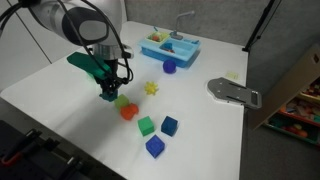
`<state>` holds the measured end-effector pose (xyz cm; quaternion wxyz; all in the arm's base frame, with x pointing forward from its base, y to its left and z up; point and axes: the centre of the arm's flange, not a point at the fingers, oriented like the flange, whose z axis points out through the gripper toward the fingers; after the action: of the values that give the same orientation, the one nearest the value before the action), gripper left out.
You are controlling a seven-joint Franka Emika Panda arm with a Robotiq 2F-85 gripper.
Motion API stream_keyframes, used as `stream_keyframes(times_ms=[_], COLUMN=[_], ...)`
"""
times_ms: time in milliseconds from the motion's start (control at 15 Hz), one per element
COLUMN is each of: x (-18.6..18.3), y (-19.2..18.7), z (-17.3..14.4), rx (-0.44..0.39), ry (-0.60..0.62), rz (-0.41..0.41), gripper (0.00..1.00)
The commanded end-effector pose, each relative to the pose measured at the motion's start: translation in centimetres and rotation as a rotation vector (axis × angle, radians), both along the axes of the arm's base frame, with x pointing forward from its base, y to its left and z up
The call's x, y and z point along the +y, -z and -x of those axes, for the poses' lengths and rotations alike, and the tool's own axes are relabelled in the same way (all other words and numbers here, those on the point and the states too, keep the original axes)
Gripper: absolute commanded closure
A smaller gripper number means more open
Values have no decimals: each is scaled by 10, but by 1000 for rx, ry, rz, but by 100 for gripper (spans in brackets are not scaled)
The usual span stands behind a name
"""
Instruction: Remove a blue toy from the green bowl and place it on top of the light green block
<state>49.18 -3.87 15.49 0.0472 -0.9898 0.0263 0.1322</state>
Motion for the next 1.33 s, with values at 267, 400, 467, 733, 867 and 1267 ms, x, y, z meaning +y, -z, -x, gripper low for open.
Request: stream_keyframes(times_ms=[267, 400, 467, 733, 867, 1267], x=[-7, -8, -8, -11, -11, 1], y=[-3, -5, -4, 3, 9, 14], z=[-19, -29, -33, -47, -50, -50], rx=[-39, -57, -65, -90, -92, -84], ry=[-21, -29, -34, -65, -77, -110], rz=[13, 20, 25, 50, 57, 62], gripper=[91, 91, 91, 91, 91, 51])
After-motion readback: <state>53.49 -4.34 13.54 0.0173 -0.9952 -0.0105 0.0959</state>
